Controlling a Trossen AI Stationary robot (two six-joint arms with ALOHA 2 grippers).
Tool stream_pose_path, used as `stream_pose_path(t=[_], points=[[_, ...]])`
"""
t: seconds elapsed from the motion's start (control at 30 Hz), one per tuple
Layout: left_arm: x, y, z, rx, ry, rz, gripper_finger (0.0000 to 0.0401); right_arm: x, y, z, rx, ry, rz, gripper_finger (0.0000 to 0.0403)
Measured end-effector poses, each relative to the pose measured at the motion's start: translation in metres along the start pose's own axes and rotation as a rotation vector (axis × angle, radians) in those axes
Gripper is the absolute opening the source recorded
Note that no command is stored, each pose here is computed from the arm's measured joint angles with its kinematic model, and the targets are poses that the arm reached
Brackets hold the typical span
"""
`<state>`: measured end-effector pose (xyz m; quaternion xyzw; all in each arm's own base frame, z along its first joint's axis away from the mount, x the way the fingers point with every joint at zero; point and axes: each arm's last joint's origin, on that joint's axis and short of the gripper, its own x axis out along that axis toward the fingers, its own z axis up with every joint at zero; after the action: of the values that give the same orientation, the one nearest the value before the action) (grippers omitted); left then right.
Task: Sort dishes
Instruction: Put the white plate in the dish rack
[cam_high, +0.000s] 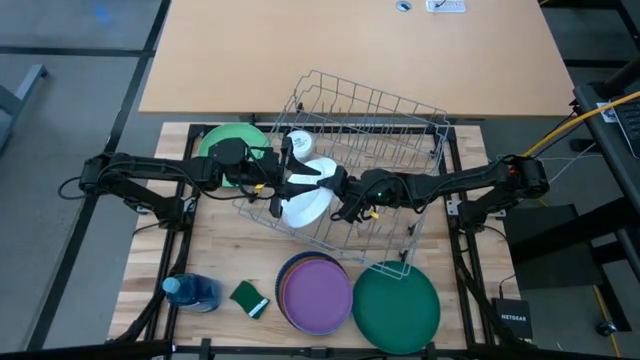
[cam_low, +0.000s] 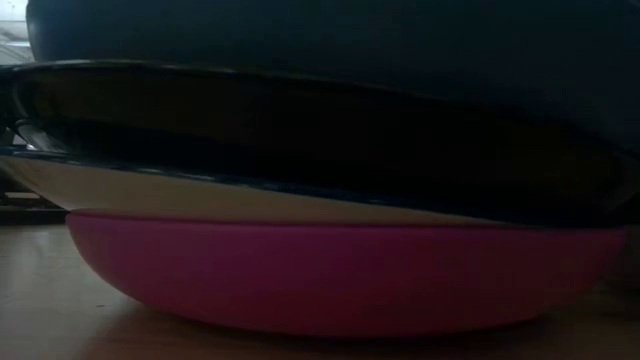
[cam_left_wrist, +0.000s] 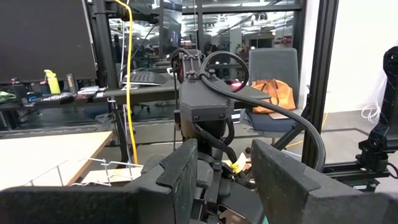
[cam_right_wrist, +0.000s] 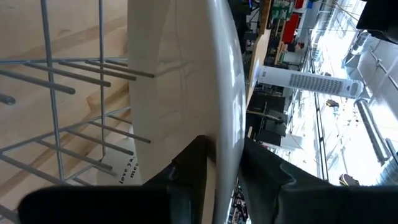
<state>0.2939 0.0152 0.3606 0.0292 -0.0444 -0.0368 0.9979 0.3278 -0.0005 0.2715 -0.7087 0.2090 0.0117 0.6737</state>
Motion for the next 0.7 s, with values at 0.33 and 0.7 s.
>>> stream_pose_path(t=[0.33, 0.7], points=[[0.0, 0.0, 0.001, 0.002, -0.015, 0.001, 0.0141, 0.0, 0.001, -0.002, 0.146, 0.074, -0.003, 0.0088], [-0.049, -0.005, 0.037, 0.003, -0.023, 0.001, 0.0141, 0.0, 0.001, -0.002, 0.234, 0.067, -0.004, 0.0088]])
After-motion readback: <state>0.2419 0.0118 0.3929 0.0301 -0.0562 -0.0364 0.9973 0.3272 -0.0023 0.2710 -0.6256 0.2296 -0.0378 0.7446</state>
